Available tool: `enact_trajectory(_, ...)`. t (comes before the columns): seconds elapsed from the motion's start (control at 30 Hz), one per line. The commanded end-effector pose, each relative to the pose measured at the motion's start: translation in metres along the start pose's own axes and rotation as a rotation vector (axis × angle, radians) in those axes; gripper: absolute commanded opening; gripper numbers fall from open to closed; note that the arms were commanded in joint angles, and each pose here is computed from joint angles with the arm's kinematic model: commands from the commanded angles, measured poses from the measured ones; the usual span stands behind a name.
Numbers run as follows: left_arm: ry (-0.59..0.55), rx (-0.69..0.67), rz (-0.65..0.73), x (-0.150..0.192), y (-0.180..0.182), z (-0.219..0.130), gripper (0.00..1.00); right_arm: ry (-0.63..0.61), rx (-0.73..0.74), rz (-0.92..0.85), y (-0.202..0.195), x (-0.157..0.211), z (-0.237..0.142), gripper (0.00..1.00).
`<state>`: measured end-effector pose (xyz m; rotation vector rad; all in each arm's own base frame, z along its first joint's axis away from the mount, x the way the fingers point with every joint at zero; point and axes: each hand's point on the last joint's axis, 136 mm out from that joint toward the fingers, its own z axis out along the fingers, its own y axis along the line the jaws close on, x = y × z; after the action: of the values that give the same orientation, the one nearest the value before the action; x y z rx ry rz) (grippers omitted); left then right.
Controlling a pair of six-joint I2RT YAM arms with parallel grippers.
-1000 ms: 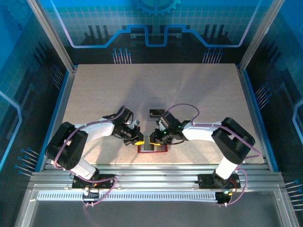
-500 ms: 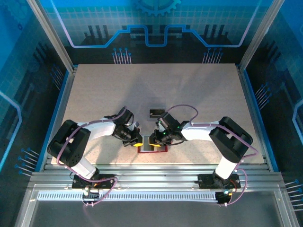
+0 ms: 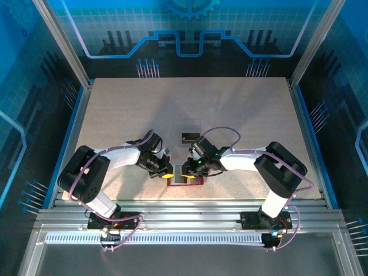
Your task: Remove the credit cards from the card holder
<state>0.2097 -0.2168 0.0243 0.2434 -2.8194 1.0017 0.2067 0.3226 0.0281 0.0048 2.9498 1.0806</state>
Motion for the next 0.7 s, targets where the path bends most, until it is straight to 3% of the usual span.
enact_trajectory(0.0, 0.019, -0.041, -0.009, 0.007, 0.009, 0.003, 0.01, -0.015, 0.029, -0.011, -0.001, -0.003, -0.002, 0.24)
enact_trajectory(0.43, -0.004, 0.018, 0.038, 0.003, -0.025, -0.007, 0.01, -0.058, 0.002, -0.027, 0.01, -0.009, -0.019, 0.24)
enact_trajectory(0.67, 0.011, -0.005, 0.031, 0.003, -0.02, 0.001, 0.01, -0.06, -0.026, -0.004, 0.004, -0.01, -0.025, 0.24)
